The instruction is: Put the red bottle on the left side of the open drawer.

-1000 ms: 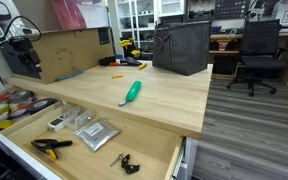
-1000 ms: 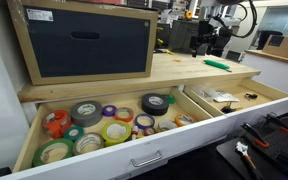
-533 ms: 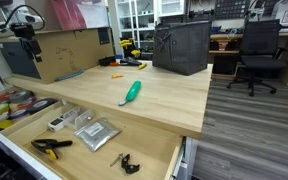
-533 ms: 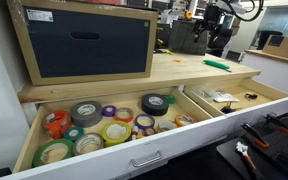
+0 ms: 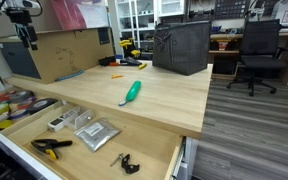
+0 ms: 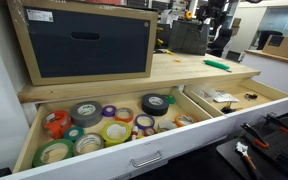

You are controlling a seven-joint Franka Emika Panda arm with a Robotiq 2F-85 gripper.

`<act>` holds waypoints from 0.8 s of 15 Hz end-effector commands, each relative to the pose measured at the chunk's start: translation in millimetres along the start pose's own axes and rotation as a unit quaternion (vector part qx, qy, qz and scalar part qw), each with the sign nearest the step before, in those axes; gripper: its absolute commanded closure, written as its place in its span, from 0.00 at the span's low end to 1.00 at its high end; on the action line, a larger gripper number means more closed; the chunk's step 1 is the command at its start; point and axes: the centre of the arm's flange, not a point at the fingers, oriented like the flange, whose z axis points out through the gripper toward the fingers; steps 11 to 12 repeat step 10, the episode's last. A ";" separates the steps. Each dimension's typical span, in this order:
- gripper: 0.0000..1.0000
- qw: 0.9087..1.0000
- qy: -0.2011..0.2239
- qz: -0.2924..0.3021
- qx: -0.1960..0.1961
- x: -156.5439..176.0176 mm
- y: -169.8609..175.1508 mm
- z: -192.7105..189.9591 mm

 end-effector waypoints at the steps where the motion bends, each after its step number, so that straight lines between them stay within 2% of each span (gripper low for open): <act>1: 0.00 0.999 -0.030 -0.010 0.014 2.2 3.6 -29.4; 6: 0.00 0.998 -0.059 -0.012 0.010 -0.8 9.1 -44.8; 7: 0.00 0.999 -0.041 -0.001 -0.001 -4.8 5.9 -34.8; 12: 0.00 0.999 -0.043 -0.001 -0.002 -4.4 6.1 -34.4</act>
